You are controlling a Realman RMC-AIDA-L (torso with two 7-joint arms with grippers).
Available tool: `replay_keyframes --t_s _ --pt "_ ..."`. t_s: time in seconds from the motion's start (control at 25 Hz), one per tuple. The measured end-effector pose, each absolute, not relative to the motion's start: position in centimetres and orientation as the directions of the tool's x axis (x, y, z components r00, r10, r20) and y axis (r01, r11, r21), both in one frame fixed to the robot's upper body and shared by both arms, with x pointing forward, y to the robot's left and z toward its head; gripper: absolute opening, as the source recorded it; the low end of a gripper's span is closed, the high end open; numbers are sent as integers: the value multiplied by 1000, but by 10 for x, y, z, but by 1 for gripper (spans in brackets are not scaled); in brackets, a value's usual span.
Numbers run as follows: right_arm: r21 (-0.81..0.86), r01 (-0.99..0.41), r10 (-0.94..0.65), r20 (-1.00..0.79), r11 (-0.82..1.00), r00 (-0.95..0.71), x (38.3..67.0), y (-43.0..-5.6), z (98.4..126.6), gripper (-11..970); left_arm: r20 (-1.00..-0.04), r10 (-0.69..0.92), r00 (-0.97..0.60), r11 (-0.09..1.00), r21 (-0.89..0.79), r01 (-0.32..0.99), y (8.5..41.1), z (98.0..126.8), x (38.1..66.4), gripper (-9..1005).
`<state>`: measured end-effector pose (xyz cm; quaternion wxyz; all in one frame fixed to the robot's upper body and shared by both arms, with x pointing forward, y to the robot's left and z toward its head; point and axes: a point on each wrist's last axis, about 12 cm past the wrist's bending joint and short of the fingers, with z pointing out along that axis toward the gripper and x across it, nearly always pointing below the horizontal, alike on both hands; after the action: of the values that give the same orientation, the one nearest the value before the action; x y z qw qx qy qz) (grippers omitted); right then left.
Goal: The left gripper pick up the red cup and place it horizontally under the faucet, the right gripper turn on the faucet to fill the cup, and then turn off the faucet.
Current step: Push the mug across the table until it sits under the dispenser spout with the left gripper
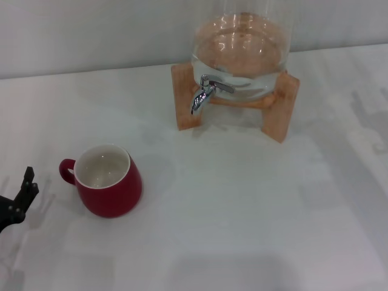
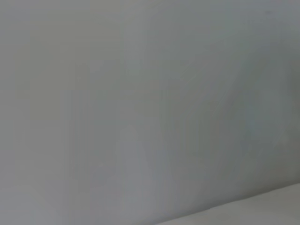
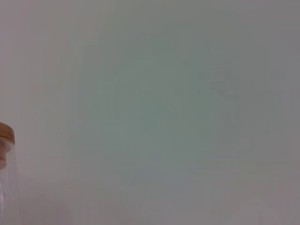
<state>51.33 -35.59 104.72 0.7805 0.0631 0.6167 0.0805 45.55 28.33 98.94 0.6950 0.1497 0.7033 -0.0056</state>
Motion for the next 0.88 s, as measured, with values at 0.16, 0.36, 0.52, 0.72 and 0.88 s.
replay_keyframes --t_s 0.16,0.36,0.52,0.72,0.88 --pt "198 -49 204 -952 979 227 514 -356 1047 721 -976 219 13 950 216 224 283 990 458 878" --pt "198 -49 204 -952 979 227 514 -356 1047 721 -968 250 18 939 247 240 281 989 458 878" --pt "197 -48 202 -953 979 227 514 -356 1047 721 -966 258 14 933 253 256 279 988 458 878" --pt "196 -48 202 -952 979 229 513 -357 1048 721 -964 266 13 924 259 282 275 987 456 877" --pt "195 -48 201 -952 980 230 513 -357 1048 721 -960 280 7 914 269 305 273 985 457 877"
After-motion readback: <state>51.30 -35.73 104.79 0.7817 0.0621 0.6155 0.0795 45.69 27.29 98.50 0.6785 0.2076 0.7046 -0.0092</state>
